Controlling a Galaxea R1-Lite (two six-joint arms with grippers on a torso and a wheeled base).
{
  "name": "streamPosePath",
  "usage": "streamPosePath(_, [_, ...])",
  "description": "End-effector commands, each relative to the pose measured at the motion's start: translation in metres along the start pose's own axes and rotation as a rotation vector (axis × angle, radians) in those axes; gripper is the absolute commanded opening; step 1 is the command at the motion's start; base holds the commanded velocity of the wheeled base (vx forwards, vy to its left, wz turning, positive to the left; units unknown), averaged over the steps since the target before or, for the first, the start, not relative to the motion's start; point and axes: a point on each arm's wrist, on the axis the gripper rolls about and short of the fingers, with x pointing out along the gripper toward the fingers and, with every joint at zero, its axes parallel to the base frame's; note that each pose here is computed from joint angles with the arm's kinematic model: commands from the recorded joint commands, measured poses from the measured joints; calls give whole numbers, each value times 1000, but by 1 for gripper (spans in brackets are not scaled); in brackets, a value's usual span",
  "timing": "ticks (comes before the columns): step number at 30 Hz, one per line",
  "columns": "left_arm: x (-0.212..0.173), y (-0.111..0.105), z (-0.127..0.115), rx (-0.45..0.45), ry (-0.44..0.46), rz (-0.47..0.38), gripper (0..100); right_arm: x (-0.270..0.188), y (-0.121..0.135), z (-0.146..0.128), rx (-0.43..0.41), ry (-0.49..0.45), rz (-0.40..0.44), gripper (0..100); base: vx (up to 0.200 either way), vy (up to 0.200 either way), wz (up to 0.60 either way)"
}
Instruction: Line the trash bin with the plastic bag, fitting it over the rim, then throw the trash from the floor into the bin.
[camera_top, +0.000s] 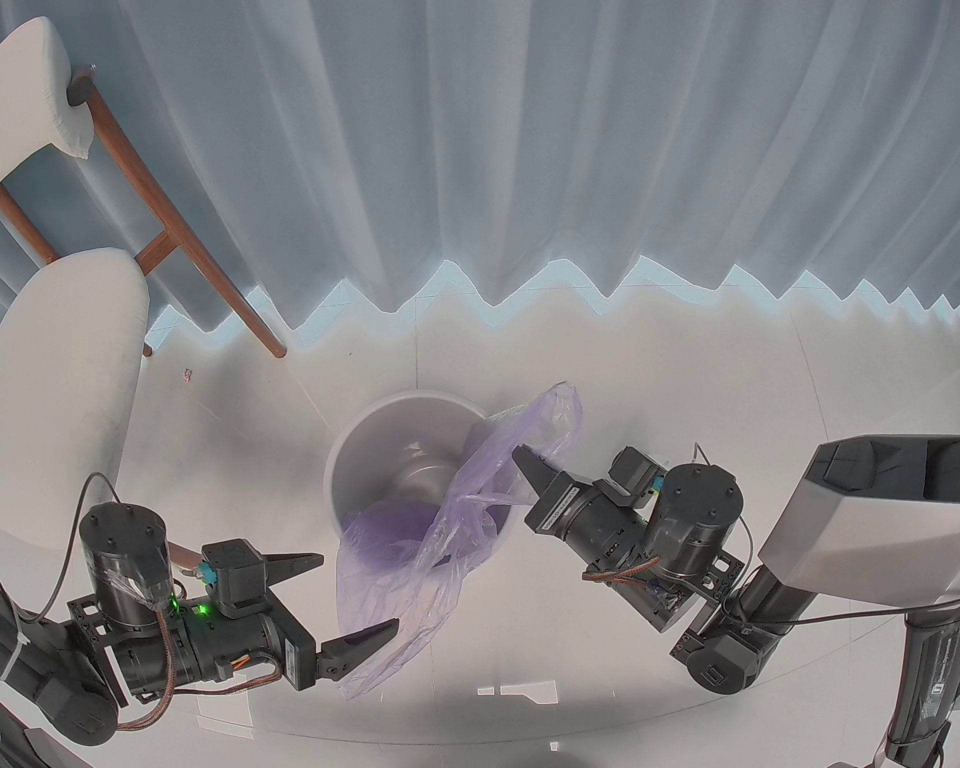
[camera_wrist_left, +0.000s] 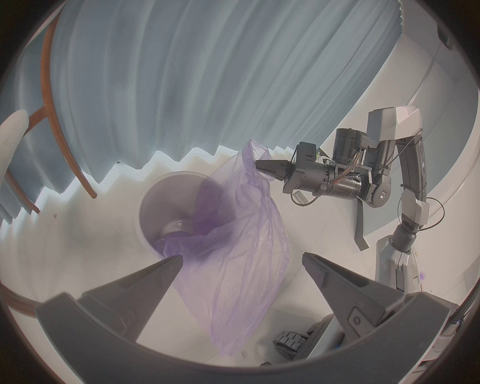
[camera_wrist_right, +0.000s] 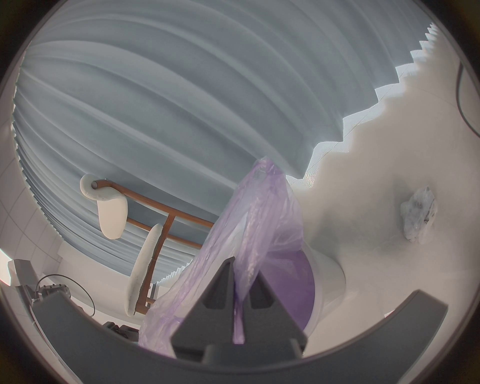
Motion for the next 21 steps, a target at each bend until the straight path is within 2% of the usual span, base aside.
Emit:
streamPosePath(1, [9,2,-8,-11,46,3,100,0,2,2,2,-13,12,0,0,0,0])
streamPosePath(7, [21,5,-15,-22,95,6,100,-1,1,1,2,-9,9,0,0,0,0])
streamPosePath(10, [26,8,-16,-24,105,44,100,-1,1,0,2,-8,10,0,0,0,0])
streamPosePath(21, [46,13,-22,-14,56,62,100,-1,2,0,-10,-8,11,0,0,0,0])
